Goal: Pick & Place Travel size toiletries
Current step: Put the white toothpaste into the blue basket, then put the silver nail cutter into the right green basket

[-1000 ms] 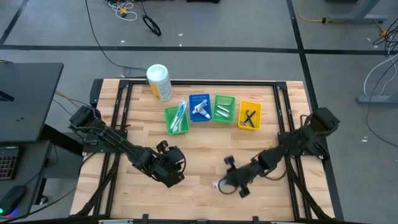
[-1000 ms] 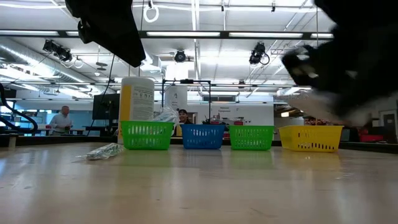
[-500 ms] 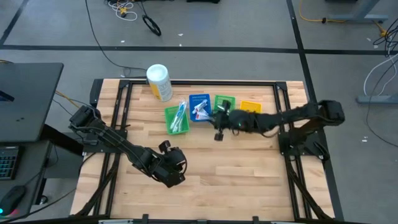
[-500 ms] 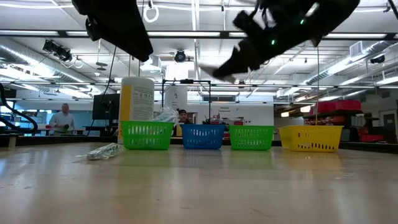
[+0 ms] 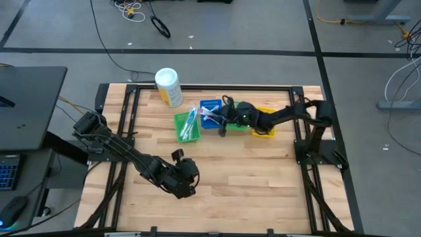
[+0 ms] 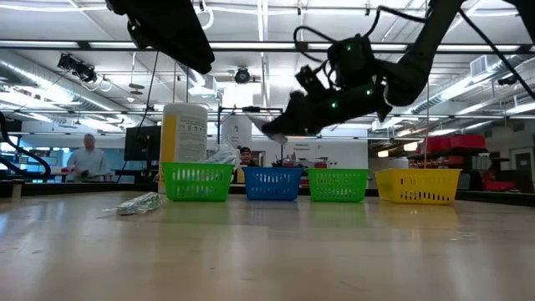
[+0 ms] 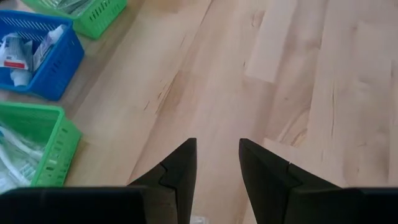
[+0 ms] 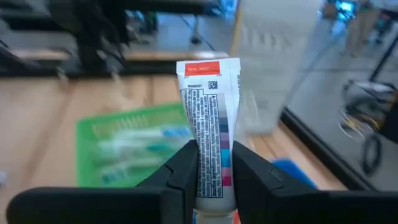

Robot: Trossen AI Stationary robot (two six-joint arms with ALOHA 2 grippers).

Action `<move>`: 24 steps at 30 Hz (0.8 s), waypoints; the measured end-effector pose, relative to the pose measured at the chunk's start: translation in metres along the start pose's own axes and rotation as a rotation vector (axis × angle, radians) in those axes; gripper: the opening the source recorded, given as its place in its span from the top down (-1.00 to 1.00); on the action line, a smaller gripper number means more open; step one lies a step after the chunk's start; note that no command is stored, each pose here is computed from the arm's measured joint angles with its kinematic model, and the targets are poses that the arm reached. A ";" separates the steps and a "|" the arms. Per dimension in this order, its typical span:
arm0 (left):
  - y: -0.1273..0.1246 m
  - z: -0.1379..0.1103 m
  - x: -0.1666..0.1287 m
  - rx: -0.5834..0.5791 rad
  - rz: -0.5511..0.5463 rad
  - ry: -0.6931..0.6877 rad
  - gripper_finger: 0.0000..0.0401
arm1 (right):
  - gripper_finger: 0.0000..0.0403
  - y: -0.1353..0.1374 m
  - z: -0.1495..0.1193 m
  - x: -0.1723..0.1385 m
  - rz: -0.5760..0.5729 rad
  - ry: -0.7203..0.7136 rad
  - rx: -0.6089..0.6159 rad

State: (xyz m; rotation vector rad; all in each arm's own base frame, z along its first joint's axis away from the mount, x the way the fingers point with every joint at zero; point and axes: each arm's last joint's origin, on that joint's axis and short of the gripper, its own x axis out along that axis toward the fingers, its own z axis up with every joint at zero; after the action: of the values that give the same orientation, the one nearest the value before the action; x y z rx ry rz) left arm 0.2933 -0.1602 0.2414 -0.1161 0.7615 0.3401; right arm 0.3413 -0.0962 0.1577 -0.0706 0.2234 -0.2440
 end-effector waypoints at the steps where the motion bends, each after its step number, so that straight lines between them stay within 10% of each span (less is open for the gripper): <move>1: 0.000 0.000 0.000 -0.002 -0.002 0.002 0.36 | 0.56 0.000 -0.005 0.002 -0.019 0.024 -0.003; 24: -0.001 0.000 0.000 0.081 -0.013 0.002 0.36 | 0.06 -0.009 -0.024 0.003 -0.138 0.186 0.043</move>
State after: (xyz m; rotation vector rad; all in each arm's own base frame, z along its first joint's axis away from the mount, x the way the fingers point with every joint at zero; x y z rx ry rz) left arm 0.2937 -0.1608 0.2417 -0.0453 0.7749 0.2964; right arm 0.3363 -0.1066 0.1347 -0.0205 0.3984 -0.3936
